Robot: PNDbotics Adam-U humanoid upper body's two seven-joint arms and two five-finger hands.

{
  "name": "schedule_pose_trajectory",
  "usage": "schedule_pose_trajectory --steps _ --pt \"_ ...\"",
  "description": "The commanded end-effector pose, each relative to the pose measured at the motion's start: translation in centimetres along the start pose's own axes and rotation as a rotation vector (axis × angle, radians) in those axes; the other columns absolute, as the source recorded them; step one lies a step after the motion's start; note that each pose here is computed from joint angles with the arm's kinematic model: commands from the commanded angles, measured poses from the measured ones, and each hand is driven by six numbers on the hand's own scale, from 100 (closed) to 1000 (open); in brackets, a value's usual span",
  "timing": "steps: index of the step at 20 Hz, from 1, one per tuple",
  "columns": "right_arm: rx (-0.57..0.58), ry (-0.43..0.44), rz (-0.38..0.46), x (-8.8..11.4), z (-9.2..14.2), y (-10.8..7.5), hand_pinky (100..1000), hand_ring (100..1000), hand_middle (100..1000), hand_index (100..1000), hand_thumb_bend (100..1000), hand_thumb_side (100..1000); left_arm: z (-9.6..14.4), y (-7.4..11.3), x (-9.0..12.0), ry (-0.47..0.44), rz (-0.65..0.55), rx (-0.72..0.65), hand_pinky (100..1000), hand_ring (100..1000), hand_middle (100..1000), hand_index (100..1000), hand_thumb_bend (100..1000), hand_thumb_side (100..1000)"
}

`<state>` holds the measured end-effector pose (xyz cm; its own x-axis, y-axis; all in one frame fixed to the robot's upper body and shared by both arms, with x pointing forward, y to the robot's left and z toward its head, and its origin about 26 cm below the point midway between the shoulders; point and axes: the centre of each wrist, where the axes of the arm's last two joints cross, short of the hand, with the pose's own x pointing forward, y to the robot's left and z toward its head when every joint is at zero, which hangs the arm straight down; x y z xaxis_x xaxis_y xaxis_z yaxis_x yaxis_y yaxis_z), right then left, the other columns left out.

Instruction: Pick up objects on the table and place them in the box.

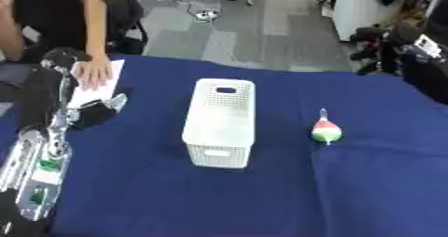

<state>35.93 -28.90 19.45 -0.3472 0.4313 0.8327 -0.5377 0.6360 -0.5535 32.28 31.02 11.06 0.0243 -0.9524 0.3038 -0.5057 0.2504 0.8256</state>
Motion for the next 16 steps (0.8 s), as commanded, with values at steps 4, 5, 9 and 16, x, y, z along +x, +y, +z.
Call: schedule_pose_trajectory --steps 4,5,9,16 --pt "-0.015 -0.006 0.037 0.68 0.31 -0.60 768 870 965 1000 692 1000 -0.57 0.84 0.24 -0.013 -0.006 0.032 100 455 685 728 511 449" --pt "-0.019 -0.004 0.045 0.65 0.31 -0.63 776 875 970 1000 695 1000 -0.57 0.83 0.23 -0.013 -0.006 0.031 100 455 685 728 511 450" --pt "-0.094 0.023 0.129 0.72 0.57 -1.10 743 851 940 985 685 1000 -0.56 0.82 0.17 -0.009 -0.010 0.027 100 454 684 728 510 446" --pt "-0.214 0.059 0.314 0.13 0.51 -1.35 707 825 909 943 683 1000 -0.56 0.84 0.16 -0.009 -0.014 0.023 100 454 684 728 511 446"
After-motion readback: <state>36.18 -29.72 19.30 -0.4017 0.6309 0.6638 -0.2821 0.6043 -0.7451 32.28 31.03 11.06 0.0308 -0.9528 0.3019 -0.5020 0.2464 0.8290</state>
